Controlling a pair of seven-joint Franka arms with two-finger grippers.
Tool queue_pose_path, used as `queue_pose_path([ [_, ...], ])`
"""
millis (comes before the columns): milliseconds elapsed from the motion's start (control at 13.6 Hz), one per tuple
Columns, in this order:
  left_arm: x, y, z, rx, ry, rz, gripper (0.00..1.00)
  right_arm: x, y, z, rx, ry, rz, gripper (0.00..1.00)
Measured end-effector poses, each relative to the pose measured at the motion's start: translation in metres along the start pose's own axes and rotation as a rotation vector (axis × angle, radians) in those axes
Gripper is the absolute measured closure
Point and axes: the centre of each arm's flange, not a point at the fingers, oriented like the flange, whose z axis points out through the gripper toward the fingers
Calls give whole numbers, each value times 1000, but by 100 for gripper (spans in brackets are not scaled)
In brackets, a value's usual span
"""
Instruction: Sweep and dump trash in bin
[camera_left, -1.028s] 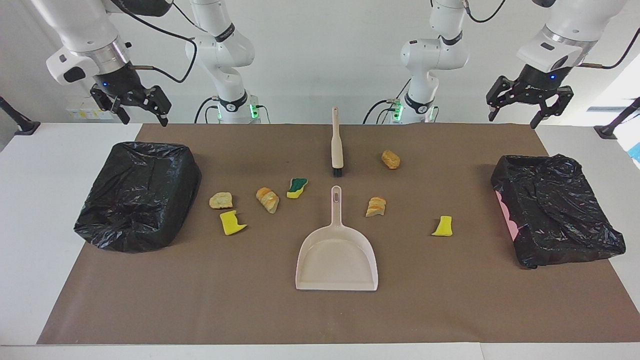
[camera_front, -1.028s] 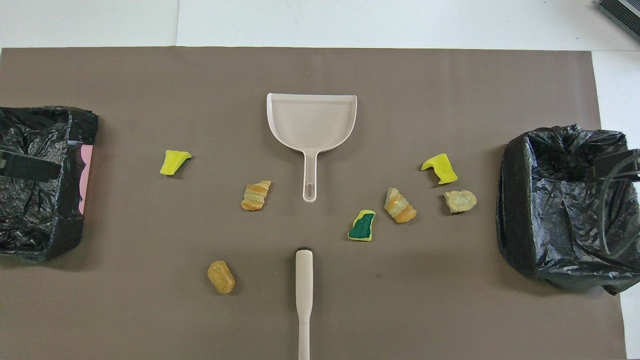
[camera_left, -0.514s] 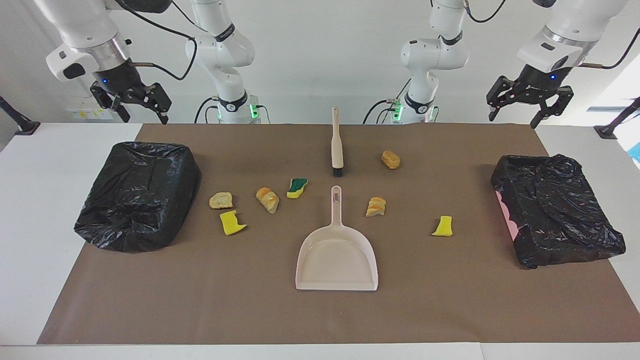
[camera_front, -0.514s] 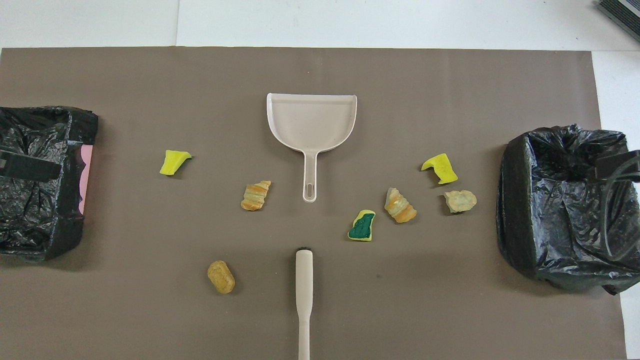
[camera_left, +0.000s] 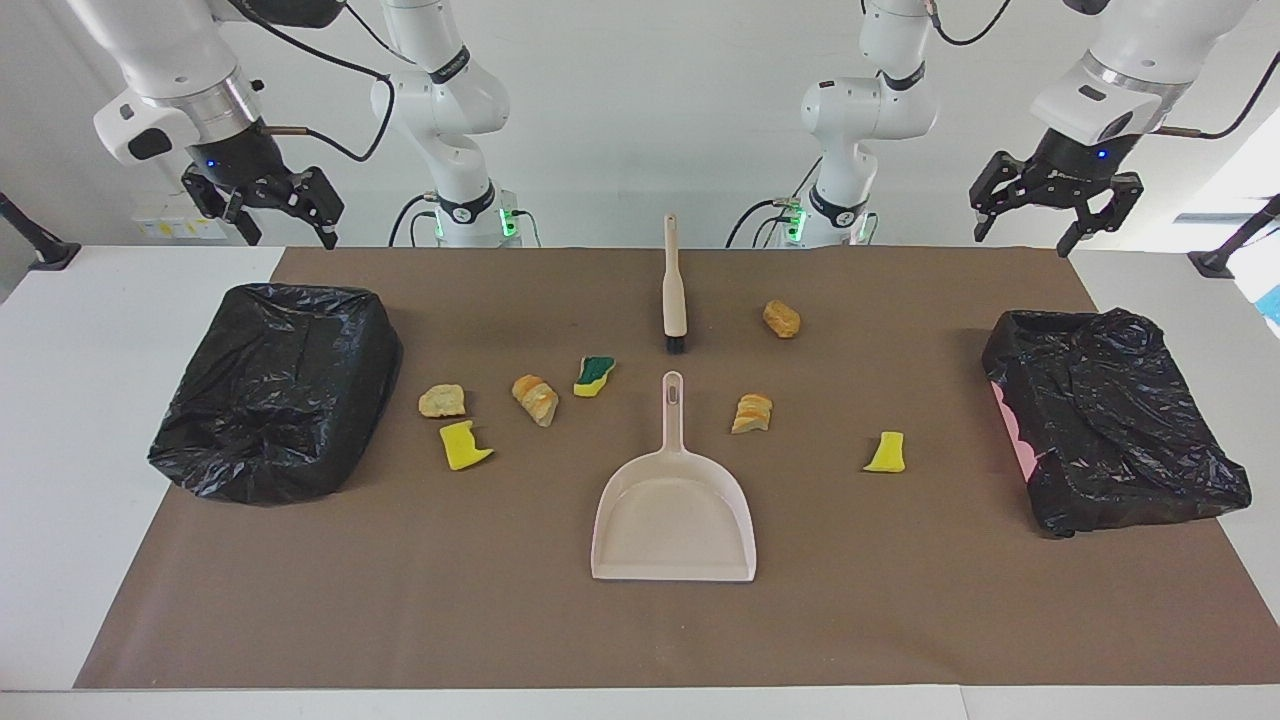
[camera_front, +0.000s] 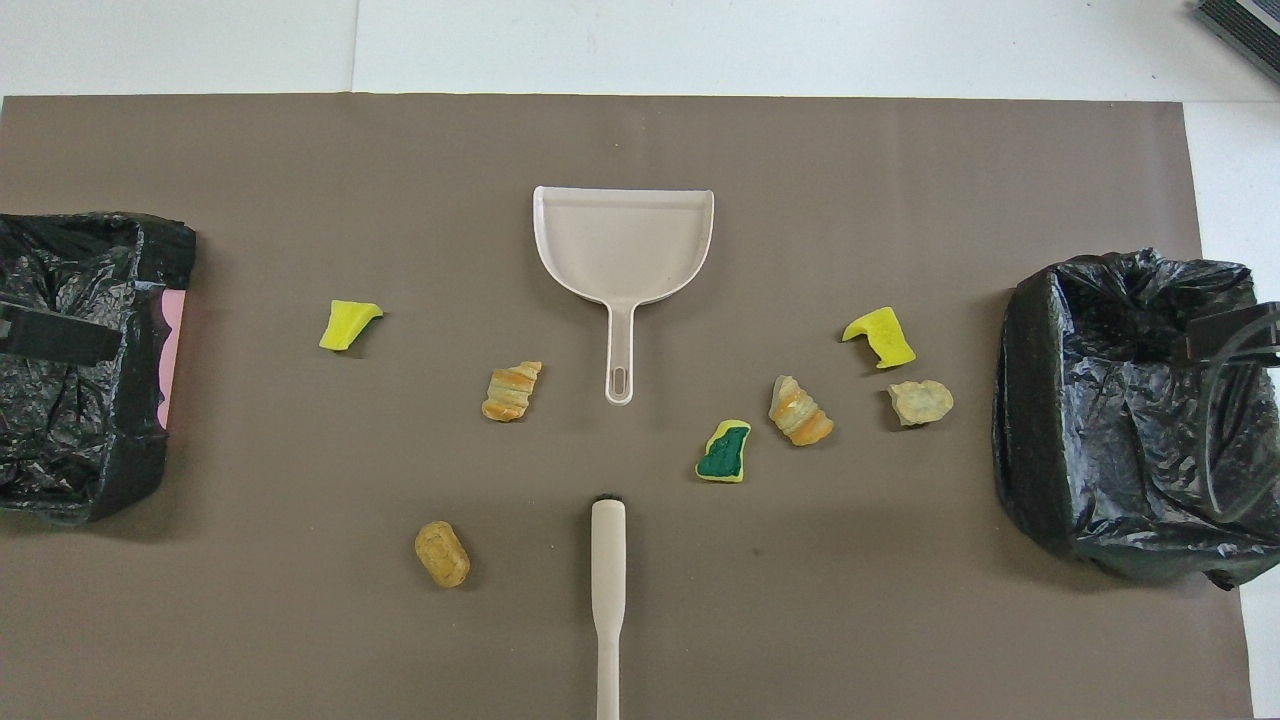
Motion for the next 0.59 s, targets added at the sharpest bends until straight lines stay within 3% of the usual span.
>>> queue_pose_path([
  [294,-7,43,13,-23,-30,38,0,2,-18,4,-2,9,-34,0],
  [587,-27,129,41,-29,-93,70,0,12,-47,18,-5,-16,-84,0],
])
